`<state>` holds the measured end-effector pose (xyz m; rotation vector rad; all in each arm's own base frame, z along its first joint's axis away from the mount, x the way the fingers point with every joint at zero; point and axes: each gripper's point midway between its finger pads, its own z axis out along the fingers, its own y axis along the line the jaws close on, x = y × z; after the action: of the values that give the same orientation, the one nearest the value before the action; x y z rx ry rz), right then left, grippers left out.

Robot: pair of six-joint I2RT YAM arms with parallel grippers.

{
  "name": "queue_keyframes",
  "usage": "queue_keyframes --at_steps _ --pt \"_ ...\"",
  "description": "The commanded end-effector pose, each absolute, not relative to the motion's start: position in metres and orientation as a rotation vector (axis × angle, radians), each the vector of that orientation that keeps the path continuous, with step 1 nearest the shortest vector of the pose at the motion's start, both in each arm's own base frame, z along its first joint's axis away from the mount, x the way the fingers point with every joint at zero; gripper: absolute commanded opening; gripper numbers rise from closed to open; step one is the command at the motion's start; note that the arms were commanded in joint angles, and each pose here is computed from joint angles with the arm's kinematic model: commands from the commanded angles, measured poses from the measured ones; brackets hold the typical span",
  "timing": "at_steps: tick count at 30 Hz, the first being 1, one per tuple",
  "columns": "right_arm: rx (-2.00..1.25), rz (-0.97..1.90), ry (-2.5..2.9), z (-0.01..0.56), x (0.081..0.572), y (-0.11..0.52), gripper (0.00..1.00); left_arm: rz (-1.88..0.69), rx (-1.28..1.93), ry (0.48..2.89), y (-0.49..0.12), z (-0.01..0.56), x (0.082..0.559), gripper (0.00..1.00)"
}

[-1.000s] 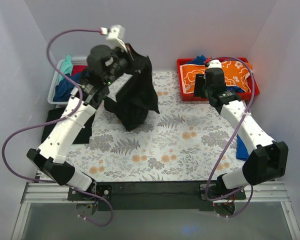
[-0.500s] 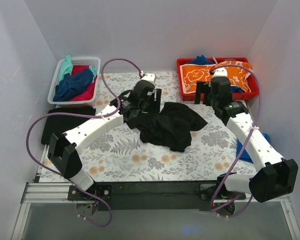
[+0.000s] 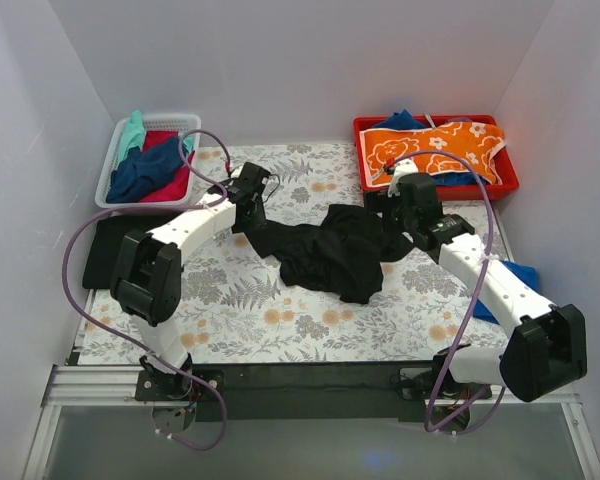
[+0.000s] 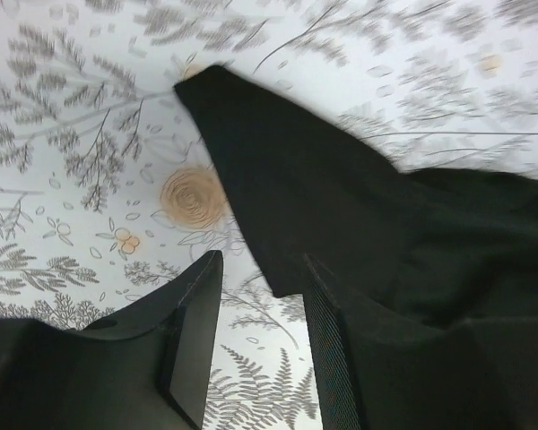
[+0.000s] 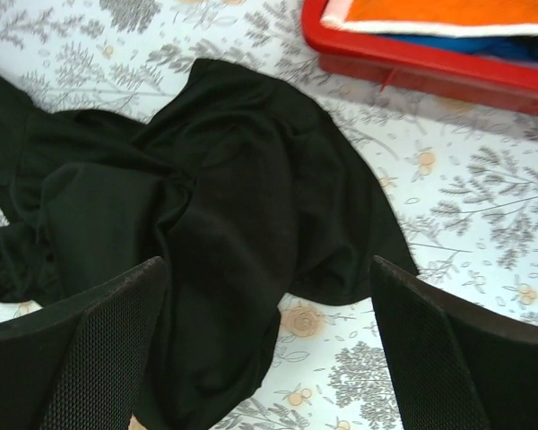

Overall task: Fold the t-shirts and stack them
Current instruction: Flatten the tshirt out

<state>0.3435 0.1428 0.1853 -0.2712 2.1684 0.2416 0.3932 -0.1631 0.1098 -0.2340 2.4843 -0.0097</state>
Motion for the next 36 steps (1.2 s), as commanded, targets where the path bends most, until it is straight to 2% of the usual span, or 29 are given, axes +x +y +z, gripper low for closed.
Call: queue_keyframes --at_steps 1,14,25,32,36 --pt "-0.306 0.312 2.199 0.178 0.336 0.166 0.98 0.036 -0.393 2.547 -0.131 0.084 0.384 0.39" --pt "-0.380 0.329 2.253 0.160 0.319 0.199 0.98 -0.015 -0.428 2.490 -0.107 0.062 0.441 0.39" --pt "-0.385 0.269 2.268 0.156 0.319 0.201 0.98 -0.071 -0.420 2.487 -0.105 0.035 0.473 0.39" --pt "-0.396 0.256 2.279 0.153 0.318 0.205 0.98 -0.088 -0.402 2.548 -0.108 0.018 0.466 0.39" --pt "-0.402 0.248 2.293 0.147 0.317 0.206 0.98 -0.185 -0.387 2.508 -0.117 0.043 0.461 0.40"
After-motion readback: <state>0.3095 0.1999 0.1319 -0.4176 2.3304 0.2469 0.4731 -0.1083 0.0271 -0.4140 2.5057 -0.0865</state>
